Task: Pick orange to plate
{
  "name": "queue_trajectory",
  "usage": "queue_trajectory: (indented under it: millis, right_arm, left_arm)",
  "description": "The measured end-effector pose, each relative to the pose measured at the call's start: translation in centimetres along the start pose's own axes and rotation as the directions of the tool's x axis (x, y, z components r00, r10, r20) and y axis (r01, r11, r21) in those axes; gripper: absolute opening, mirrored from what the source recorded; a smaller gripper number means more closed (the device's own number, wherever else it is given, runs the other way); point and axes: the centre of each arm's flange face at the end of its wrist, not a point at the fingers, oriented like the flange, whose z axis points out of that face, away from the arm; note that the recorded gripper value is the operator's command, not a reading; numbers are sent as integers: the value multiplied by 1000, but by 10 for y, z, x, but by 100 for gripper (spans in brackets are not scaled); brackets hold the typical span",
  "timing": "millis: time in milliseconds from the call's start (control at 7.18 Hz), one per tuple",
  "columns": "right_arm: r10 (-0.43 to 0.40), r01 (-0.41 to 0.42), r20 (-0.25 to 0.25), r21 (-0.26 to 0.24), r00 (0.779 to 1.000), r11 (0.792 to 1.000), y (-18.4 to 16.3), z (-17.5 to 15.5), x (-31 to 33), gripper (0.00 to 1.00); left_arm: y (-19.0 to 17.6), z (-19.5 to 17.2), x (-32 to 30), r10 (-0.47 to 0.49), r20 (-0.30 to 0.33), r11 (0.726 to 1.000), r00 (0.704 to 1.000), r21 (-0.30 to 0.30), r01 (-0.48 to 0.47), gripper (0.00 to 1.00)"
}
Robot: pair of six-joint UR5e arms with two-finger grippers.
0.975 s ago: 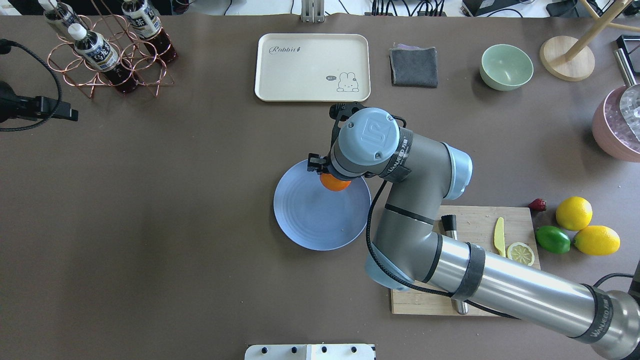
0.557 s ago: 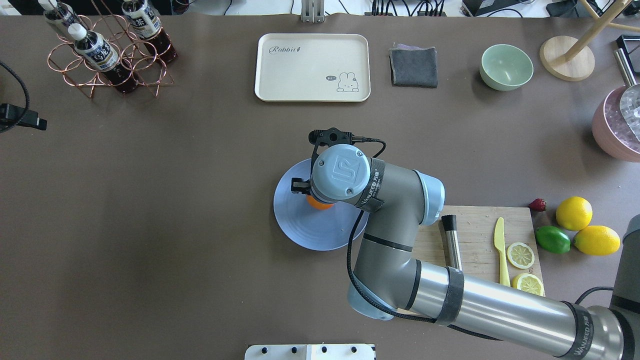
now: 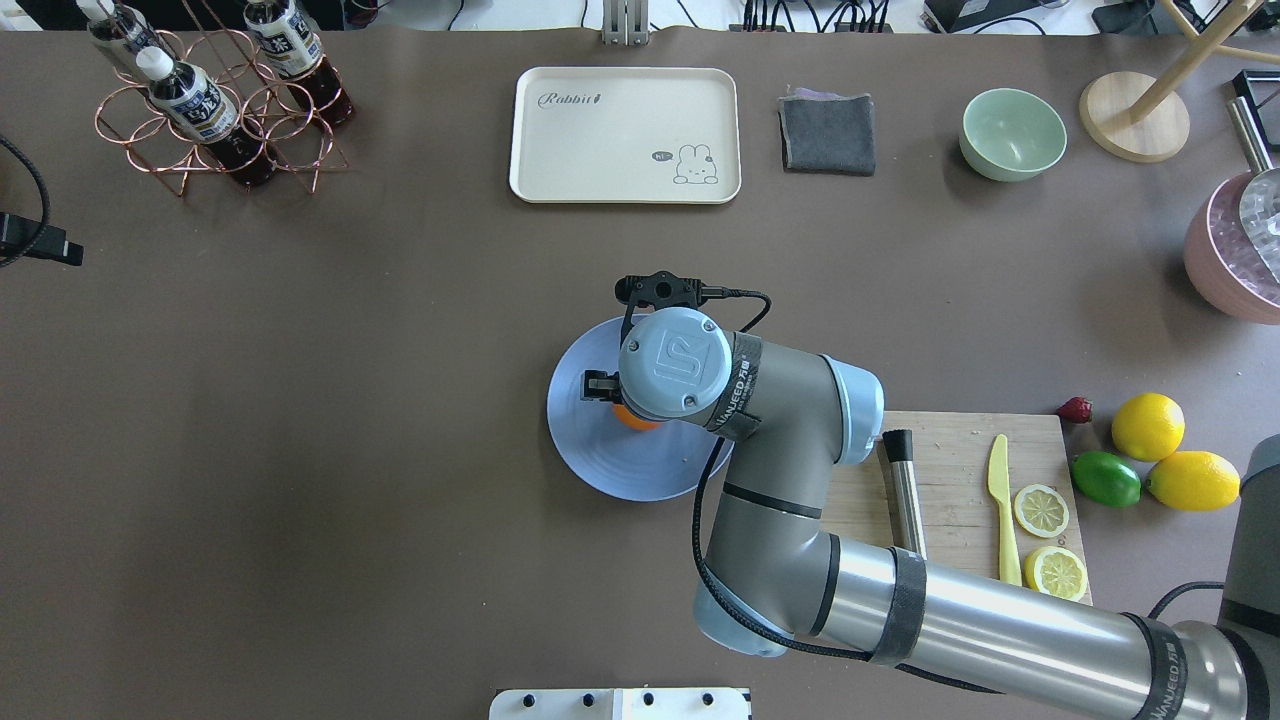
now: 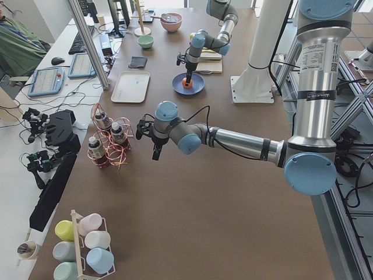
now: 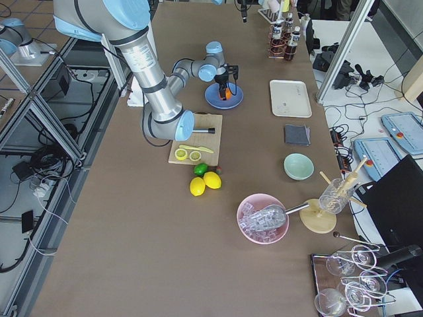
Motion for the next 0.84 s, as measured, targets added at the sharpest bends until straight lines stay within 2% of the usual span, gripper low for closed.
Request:
queue_trajectory:
  millis: [279,557,836]
  right_arm:
    - [6,-6,-15,-6,1000,1000,-10,-8,7,100]
    - [23,-24,-13,-48,1000,999,-48,-62,25,100]
    - [44,-43,10,-111,999,993,-105,-112,77,100]
  left_arm:
    - [-1,-5,-10,21,10,1000,1000,5,-21,98]
    - [-2,-22,-51,84,46,996,995,21,-85,98]
    - [4,-40,-91,127,53,992,990,12,-128,98]
